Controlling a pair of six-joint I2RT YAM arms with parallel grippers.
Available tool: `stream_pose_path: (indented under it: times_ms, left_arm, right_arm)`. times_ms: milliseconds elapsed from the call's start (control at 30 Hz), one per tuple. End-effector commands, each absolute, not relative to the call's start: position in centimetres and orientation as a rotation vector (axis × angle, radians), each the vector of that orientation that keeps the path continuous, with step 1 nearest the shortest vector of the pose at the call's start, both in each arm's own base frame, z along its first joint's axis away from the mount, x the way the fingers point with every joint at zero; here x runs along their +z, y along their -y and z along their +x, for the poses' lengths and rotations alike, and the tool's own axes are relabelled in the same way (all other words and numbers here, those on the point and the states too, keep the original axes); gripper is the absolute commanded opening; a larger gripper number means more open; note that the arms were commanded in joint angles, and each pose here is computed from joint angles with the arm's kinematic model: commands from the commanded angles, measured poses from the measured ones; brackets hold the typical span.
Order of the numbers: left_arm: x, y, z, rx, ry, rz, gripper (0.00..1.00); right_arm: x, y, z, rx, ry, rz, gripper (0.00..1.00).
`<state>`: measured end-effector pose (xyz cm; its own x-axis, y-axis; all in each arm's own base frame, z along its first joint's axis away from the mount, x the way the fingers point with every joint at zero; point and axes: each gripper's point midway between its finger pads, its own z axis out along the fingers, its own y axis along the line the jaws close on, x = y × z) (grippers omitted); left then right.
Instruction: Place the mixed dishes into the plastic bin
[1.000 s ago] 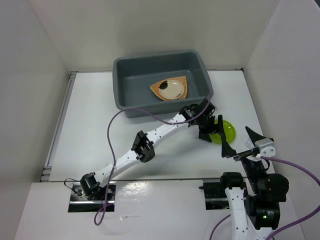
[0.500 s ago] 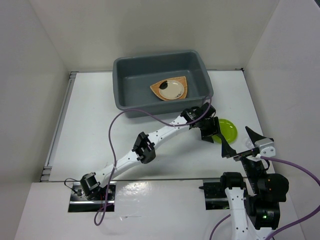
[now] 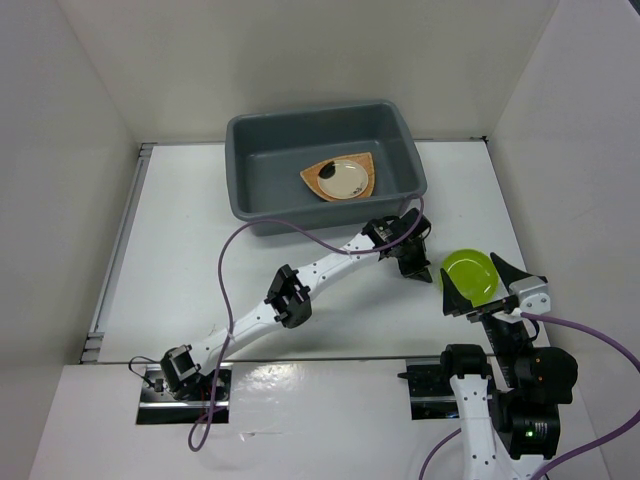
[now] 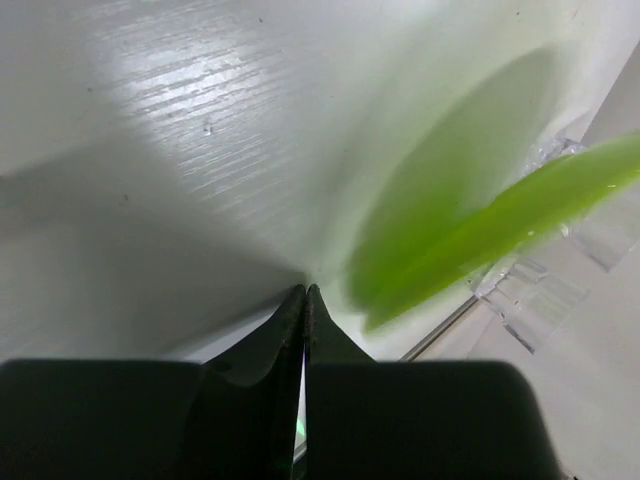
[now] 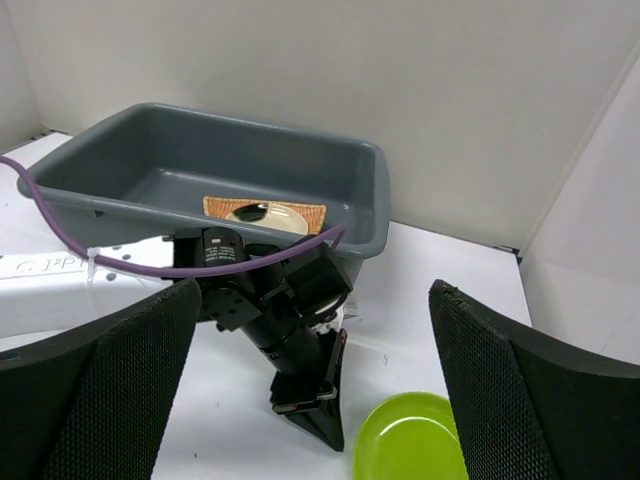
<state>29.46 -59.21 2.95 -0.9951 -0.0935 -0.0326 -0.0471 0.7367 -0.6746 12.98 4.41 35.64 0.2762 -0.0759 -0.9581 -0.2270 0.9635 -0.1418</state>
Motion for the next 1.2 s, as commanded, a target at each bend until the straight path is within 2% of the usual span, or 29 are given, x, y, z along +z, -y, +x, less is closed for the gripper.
stream_pose_path:
  times_ms: [0,167,233,267,367,400,567,733,1167]
  left_arm:
    - [2.4,58.2,30.7,-1.026,-2.857,-0.212,0.04]
    - [2.7,58.0,31.0,-1.004,-2.842,-0.223,0.04]
    - [2.7,58.0,31.0,-1.004,-2.842,-0.223,0.08]
    - [2.7,58.1,30.9,-1.014,-2.849,-0.218,0.18]
    - [4.0,58.8,30.9,-1.085,-2.826,-0.194,0.37]
    - [4.5,59.4,31.0,-1.131,-2.799,-0.165,0.49]
    - [4.4,60.4,30.8,-1.222,-2.785,-0.125,0.68]
    - [3.1,60.9,30.7,-1.249,-2.802,-0.163,0.73]
    - [5.1,64.3,32.0,-1.490,-2.635,-0.210,0.73]
  right_arm:
    - [37.1,-4.6,11.1,0.091,-1.192,-0.278,0.99]
    - [37.1,-4.6,11.1,0.091,-1.192,-0.278,0.99]
    - [37.1,-4.6,11.1,0.091,-1.192,-0.278,0.99]
    - [37.1,-4.6,11.1,0.091,-1.192,-0.278,0.99]
    - [37.2,-4.6,10.9,0.090,-1.183,-0.279,0.99]
    - [37.2,-4.6,10.9,0.090,-1.183,-0.279,0.99]
    - [37.0,-4.6,11.0,0.091,-1.192,-0.278,0.99]
    - [37.0,-4.6,11.0,0.091,-1.192,-0.278,0.99]
    - [37.0,-4.6,11.0,0.091,-1.192,-0.278,0.99]
